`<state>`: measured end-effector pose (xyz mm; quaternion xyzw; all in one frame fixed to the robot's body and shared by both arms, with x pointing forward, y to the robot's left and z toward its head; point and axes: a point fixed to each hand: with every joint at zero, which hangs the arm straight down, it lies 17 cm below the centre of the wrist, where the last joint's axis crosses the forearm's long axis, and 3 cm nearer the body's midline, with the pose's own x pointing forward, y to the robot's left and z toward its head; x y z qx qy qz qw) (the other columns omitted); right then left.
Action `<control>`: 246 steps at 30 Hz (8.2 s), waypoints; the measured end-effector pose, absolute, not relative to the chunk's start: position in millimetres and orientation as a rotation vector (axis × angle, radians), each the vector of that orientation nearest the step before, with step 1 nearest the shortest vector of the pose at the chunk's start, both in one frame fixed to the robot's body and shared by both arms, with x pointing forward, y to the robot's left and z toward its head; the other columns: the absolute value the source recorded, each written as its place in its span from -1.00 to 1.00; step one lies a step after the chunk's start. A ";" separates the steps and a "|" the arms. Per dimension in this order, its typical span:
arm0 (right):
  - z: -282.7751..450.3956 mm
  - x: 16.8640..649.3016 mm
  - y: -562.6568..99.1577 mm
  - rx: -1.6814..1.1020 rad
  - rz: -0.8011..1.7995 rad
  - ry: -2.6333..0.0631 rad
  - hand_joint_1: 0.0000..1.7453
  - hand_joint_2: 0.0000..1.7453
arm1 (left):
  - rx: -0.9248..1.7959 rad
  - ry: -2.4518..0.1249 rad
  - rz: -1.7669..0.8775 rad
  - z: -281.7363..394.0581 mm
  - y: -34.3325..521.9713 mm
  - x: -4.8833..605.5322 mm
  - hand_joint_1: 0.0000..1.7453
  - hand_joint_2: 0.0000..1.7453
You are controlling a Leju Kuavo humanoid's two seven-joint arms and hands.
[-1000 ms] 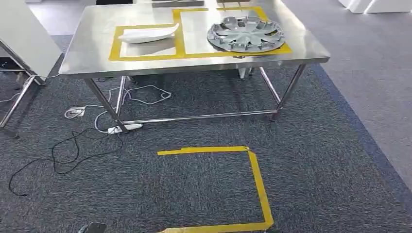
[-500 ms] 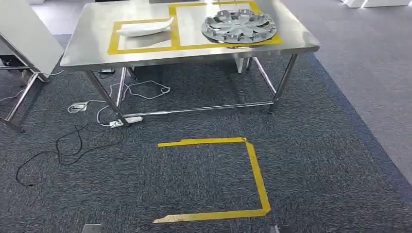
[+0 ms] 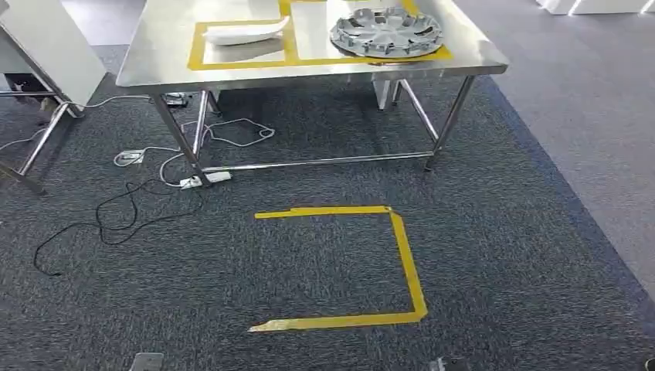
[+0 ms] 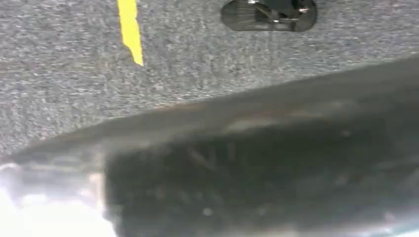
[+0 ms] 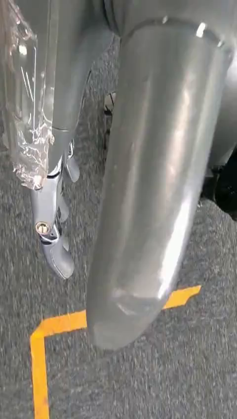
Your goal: Take the parts from the cabinet and place them on the table.
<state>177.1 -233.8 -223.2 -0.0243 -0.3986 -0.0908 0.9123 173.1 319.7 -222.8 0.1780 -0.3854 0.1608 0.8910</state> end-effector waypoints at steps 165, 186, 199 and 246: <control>-236.9 157.0 -248.9 -0.085 -0.202 -0.727 -1.00 -1.00 | 0.383 -0.789 0.199 -225.2 306.6 166.0 -1.00 -1.00; -236.7 158.3 -251.1 -0.089 -0.203 -0.729 -1.00 -1.00 | 0.371 -0.792 0.208 -225.0 304.5 168.5 -1.00 -1.00; -233.4 165.1 -257.0 -0.093 -0.204 -0.757 -1.00 -1.00 | 0.329 -0.766 0.280 -230.2 310.9 159.6 -1.00 -1.00; -235.2 162.6 -256.0 -0.093 -0.196 -0.743 -1.00 -1.00 | 0.380 -0.757 0.240 -230.0 318.9 157.2 -1.00 -1.00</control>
